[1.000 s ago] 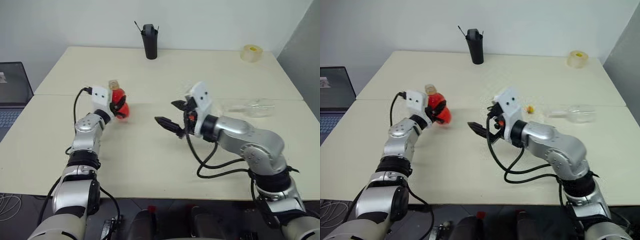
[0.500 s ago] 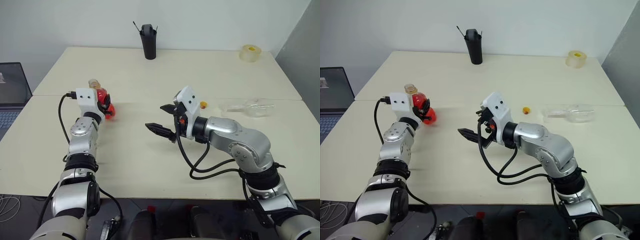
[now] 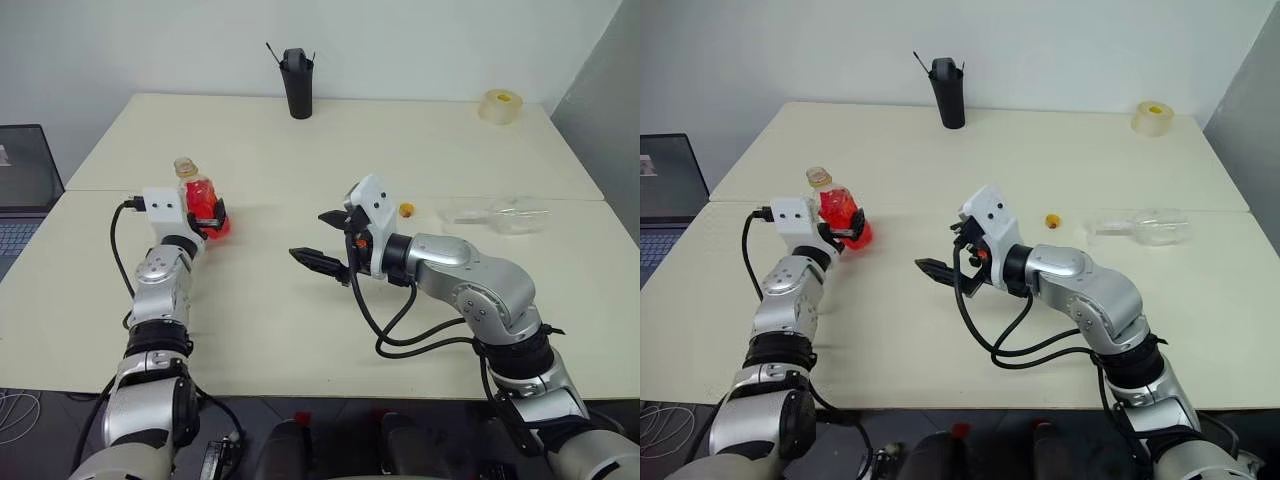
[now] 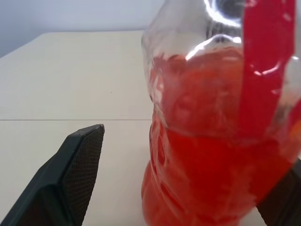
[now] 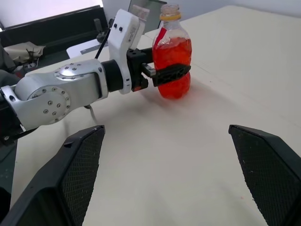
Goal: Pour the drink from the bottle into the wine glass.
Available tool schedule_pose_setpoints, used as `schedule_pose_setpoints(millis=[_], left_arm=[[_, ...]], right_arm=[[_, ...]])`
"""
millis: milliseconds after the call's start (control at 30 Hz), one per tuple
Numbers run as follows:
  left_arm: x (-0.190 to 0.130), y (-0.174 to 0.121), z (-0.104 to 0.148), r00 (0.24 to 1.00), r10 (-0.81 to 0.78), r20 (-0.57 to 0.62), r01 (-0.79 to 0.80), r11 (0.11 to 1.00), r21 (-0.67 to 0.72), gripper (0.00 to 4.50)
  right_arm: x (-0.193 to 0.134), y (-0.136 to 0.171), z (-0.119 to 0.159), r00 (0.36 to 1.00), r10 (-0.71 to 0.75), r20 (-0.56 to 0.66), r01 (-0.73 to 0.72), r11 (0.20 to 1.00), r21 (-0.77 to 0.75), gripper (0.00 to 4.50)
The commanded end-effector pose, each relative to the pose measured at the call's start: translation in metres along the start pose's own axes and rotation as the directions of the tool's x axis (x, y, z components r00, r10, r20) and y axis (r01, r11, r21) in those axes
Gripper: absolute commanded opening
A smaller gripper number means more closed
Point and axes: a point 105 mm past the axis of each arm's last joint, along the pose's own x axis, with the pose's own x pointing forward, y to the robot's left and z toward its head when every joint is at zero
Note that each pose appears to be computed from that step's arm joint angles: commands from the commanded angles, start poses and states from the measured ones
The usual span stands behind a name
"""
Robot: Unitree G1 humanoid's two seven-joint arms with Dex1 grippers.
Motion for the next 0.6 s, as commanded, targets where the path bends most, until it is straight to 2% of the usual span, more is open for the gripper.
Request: schedule_pose_setpoints(millis=[33,467,600], left_arm=[[-0.009,-0.001,0.016,0.998,-0.04,0.046,0.04,0.999,0.001,4.47],[-0.054,0.002,-0.002,0.999,-0.016,-0.044,0.014,0.999,-0.049,4.47],[-0.073,-0.018,0.003,0.992,-0.112,-0.061,0.11,0.993,-0.031,4.47]], right_arm=[[-0.001,0.002,0.012,0.999,0.011,0.048,-0.01,1.0,-0.029,4.5],[-0.013,-0.012,0.006,0.998,-0.045,0.039,0.046,0.999,-0.011,4.5],[-0.037,-0.026,0.005,0.992,-0.115,0.042,0.114,0.993,0.039,4.5]])
